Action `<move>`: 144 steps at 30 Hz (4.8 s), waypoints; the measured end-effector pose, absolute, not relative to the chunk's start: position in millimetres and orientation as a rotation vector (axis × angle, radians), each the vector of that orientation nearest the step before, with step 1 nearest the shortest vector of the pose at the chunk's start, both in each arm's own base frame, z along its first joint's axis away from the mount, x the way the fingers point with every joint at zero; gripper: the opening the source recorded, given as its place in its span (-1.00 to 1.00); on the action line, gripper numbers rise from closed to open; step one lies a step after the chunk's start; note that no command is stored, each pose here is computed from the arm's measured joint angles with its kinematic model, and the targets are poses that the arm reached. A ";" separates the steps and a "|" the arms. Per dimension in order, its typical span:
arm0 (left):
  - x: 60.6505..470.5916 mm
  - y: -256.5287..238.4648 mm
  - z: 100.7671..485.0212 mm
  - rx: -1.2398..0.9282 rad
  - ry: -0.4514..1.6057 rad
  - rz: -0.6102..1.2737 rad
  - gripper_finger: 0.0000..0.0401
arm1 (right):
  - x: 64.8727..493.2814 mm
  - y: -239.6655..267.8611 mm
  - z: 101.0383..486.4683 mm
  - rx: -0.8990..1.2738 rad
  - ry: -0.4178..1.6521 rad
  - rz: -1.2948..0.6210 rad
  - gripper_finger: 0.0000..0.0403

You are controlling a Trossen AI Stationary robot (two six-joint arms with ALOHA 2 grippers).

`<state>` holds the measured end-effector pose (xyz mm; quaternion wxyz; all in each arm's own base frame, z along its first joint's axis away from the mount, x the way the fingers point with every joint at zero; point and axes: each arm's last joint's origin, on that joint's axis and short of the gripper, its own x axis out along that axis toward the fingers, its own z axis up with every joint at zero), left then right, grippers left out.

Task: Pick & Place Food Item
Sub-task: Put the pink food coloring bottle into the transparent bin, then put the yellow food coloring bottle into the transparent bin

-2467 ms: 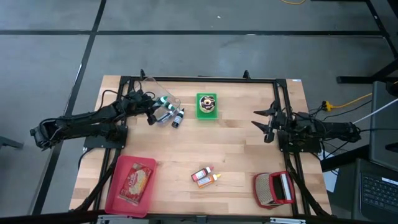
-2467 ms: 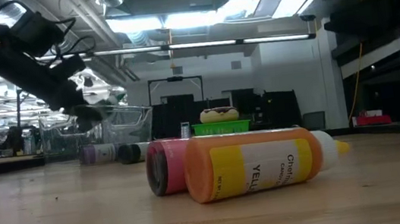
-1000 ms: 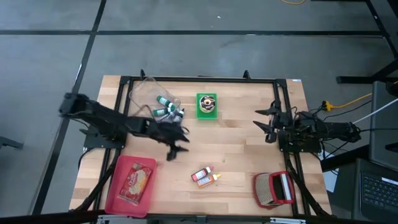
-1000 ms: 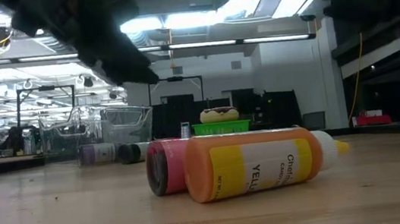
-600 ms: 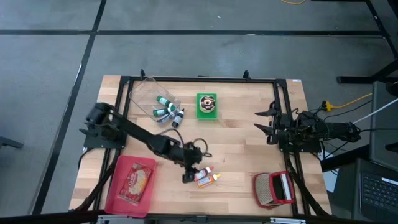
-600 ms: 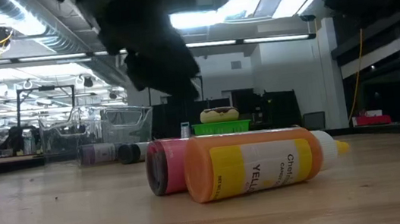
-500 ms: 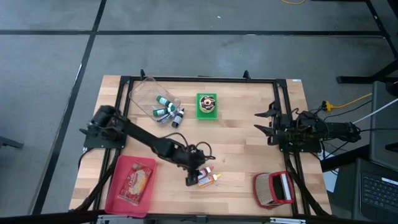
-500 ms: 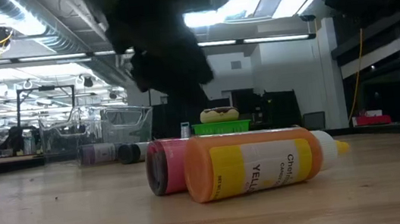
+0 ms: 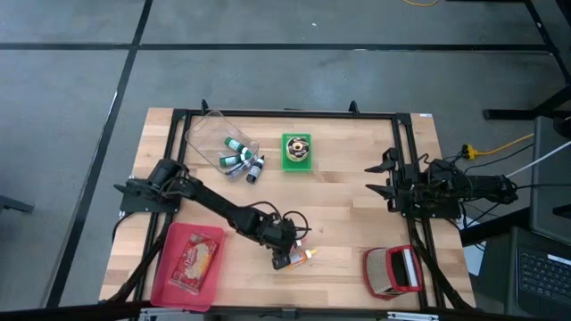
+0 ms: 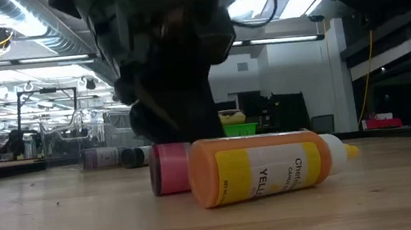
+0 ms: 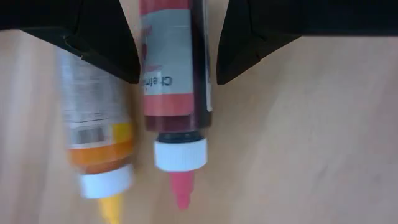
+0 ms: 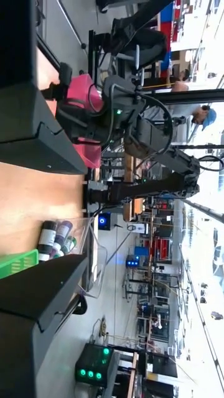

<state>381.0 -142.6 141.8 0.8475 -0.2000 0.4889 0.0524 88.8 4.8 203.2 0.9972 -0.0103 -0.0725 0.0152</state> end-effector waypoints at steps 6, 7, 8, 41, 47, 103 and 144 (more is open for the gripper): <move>379.0 -134.9 134.5 -0.391 1.082 0.175 0.02 | 88.8 4.8 203.2 -0.018 -0.145 0.030 0.12; 378.8 -134.8 133.0 -0.372 1.090 0.171 0.00 | 88.8 4.8 203.2 -0.019 -0.145 0.030 0.12; 379.0 -134.9 131.5 -0.355 1.095 0.164 -0.03 | 88.8 4.8 203.2 -0.020 -0.145 0.030 0.12; 218.1 -14.9 298.6 -0.035 0.749 0.695 -0.55 | 88.8 5.5 202.4 0.003 -0.137 0.052 0.12; 154.8 27.1 275.0 -0.165 0.705 0.842 -0.56 | 88.8 5.6 202.4 0.005 -0.137 0.055 0.12; 200.7 -20.6 248.4 -0.452 0.226 0.002 0.02 | 88.9 5.4 202.3 0.006 -0.137 0.048 0.12; 376.7 -169.8 172.1 -0.334 0.919 0.122 0.02 | 89.0 5.7 201.4 0.024 -0.127 0.061 0.12</move>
